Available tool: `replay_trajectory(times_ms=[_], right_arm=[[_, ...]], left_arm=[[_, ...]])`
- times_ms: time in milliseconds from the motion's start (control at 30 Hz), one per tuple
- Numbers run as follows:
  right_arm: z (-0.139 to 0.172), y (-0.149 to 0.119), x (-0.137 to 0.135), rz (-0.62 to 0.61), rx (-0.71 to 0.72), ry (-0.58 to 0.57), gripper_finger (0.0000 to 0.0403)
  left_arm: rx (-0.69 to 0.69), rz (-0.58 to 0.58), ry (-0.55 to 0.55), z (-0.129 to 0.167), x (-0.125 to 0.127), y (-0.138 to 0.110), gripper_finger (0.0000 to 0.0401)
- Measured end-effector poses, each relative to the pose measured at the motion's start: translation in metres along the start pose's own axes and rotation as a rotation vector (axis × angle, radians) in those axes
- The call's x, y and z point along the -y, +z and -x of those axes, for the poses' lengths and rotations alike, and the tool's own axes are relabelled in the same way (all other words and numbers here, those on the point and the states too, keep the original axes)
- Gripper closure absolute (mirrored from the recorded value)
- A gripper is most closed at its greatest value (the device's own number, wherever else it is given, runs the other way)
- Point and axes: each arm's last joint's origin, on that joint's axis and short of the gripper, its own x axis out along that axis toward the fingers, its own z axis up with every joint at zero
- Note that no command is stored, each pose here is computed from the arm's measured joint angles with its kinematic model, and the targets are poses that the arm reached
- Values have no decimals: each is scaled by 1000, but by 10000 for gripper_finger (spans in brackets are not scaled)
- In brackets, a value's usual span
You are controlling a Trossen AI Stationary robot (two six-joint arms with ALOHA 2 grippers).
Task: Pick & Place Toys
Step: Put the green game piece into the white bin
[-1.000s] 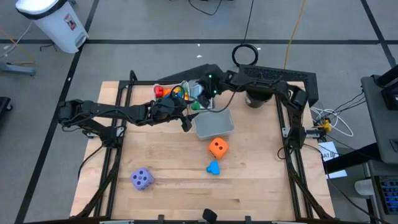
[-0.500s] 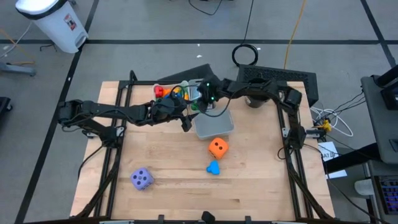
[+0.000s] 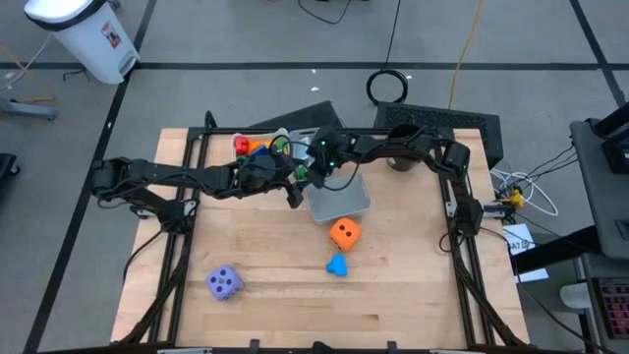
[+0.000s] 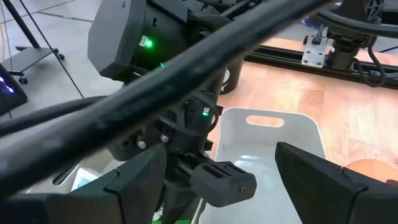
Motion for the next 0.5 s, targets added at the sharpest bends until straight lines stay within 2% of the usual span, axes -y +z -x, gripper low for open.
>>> replay_trajectory(times_ms=[233, 500], right_arm=[[0, -4, 1, 56, -41, -31, 319], [0, -3, 0, 145, -33, -27, 397]], left_arm=[[-1, 0, 0, 0, 0, 0, 93], [-1, -1, 0, 0, 0, 0, 93]])
